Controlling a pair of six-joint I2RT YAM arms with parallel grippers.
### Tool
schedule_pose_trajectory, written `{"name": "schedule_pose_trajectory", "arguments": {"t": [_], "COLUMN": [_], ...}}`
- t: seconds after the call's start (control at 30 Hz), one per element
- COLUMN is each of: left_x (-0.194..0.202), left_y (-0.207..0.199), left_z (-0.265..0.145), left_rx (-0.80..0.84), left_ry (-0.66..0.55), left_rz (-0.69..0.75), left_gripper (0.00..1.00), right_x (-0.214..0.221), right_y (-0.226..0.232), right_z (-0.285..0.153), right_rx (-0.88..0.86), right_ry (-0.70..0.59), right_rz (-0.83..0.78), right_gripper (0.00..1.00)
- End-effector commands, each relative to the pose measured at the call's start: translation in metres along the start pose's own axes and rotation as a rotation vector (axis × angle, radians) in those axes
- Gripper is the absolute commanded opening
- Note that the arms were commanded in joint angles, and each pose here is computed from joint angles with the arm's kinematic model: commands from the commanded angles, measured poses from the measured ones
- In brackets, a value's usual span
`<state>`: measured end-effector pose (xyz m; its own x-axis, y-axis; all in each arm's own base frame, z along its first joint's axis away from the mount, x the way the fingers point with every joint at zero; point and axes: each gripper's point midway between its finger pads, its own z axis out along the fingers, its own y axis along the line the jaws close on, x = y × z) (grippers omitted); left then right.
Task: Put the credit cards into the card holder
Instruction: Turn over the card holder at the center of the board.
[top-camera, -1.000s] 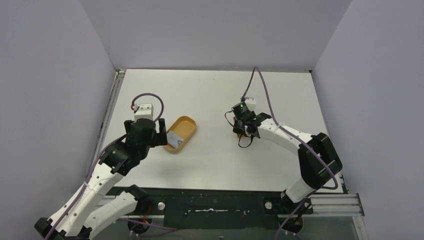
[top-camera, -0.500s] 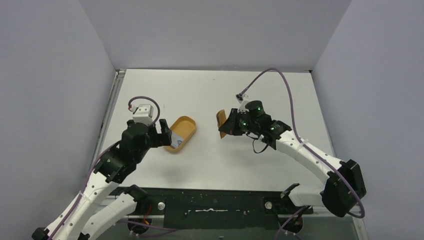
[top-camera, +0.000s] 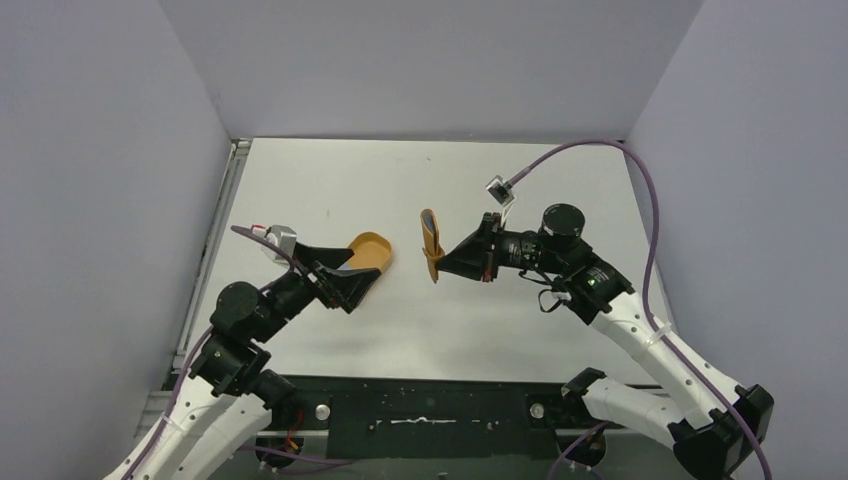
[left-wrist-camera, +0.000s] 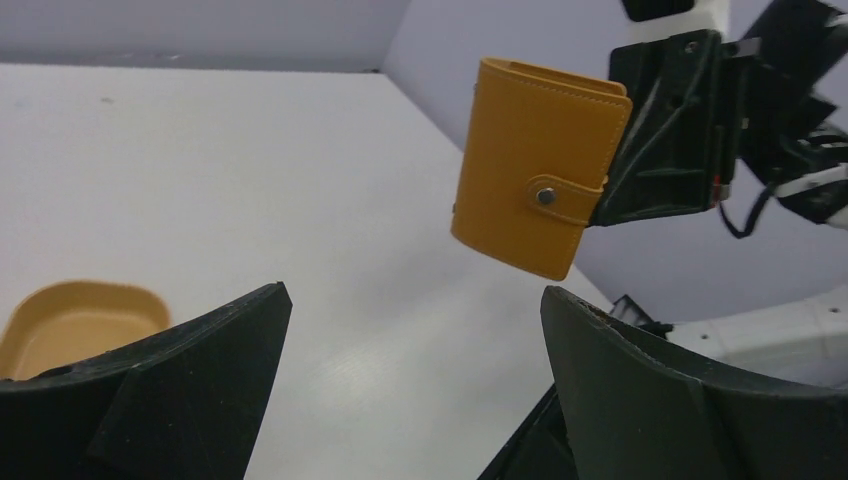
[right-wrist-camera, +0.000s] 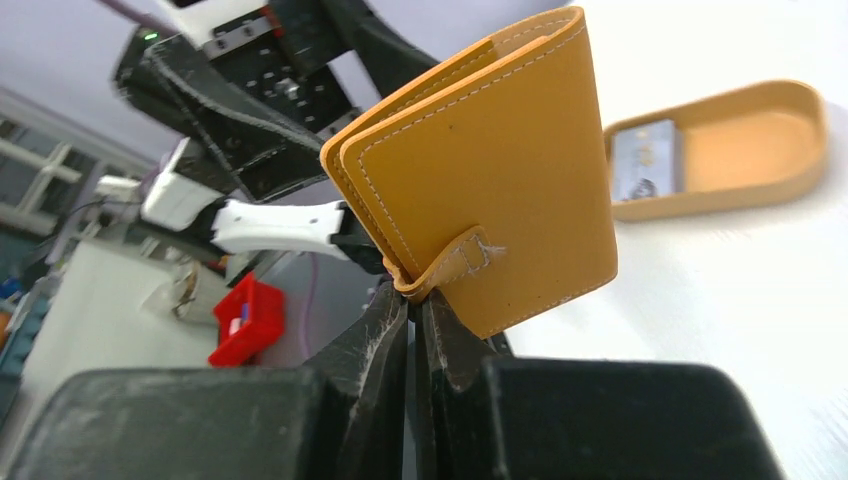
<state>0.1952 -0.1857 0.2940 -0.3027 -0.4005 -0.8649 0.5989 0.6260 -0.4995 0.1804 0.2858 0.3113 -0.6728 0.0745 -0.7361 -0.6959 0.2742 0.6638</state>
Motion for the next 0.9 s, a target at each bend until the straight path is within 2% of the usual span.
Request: {"name": "schedule_pose_trajectory", "arguments": {"t": [0.0,0.2,0.53,0.87], "left_x": [-0.039,-0.058,-0.083,-0.070], "left_y": [-0.071,-0.105,-0.121,-0.165], "left_z": [0.000,0.000,0.013,0.019], "left_rx": [0.347,0.615,0.848,0.978], "left_ry": [-0.081,-0.071,-0.043,0.061], "left_rz": [-0.011,-0.086,-0.227,-0.160], "left_gripper": [0.97,0.97,0.97,0.97], "right_x": [-0.026,-0.028,-0.025,-0.033], "right_y": [0.070,0.109,0.138,0.150], "right_z": [-0.021,-0.041,-0.059,-0.055], "right_rx": [-0.251,-0.381,-0.474,-0.544], "right_ry": [-0.051,-0.047,-0.047,-0.073], "right_rz": [-0.110,-0.146,-0.169,-0.163], "right_gripper": [0.00,0.00,0.00,0.00]}}
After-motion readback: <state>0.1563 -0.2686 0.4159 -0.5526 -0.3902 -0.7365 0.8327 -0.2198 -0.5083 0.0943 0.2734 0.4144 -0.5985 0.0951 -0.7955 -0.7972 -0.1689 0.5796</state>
